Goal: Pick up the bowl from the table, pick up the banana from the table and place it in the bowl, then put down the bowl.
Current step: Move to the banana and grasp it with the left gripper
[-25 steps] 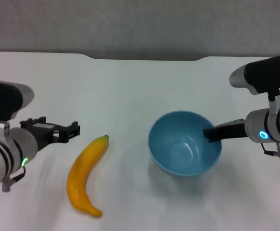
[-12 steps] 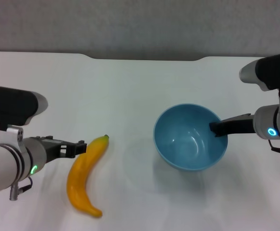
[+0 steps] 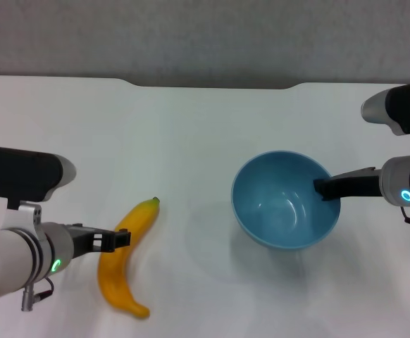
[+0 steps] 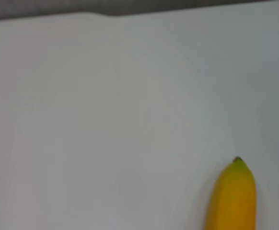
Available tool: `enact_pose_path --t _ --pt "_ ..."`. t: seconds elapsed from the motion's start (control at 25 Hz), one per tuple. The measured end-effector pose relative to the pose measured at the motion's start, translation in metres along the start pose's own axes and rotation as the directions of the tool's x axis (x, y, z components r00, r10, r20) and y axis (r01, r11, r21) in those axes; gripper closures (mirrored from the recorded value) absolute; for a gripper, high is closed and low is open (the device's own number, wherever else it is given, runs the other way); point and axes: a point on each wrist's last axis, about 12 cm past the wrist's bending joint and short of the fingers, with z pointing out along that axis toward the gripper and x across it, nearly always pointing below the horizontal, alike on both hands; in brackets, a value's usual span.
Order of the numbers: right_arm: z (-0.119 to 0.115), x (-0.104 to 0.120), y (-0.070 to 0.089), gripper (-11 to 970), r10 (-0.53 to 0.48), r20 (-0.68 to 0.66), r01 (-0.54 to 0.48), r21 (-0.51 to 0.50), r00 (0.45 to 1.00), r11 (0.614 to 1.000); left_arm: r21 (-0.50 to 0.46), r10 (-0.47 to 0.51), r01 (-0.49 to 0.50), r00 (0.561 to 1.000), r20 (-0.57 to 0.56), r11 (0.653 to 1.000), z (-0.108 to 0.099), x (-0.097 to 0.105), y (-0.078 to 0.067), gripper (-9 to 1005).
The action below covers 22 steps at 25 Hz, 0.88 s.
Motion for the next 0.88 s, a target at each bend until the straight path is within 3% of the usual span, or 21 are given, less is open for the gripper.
enact_pose_path --t 0.36,0.88 --pt "0.000 -0.001 0.001 923 -0.005 0.006 0.005 0.000 1.000 1.000 0.044 -0.002 0.004 0.999 -0.035 0.999 0.009 0.004 -0.011 112" --pt "-0.002 -0.006 0.006 924 -0.024 0.025 0.024 -0.009 0.999 1.000 0.012 -0.012 0.013 0.998 -0.067 1.000 0.020 0.011 0.000 112"
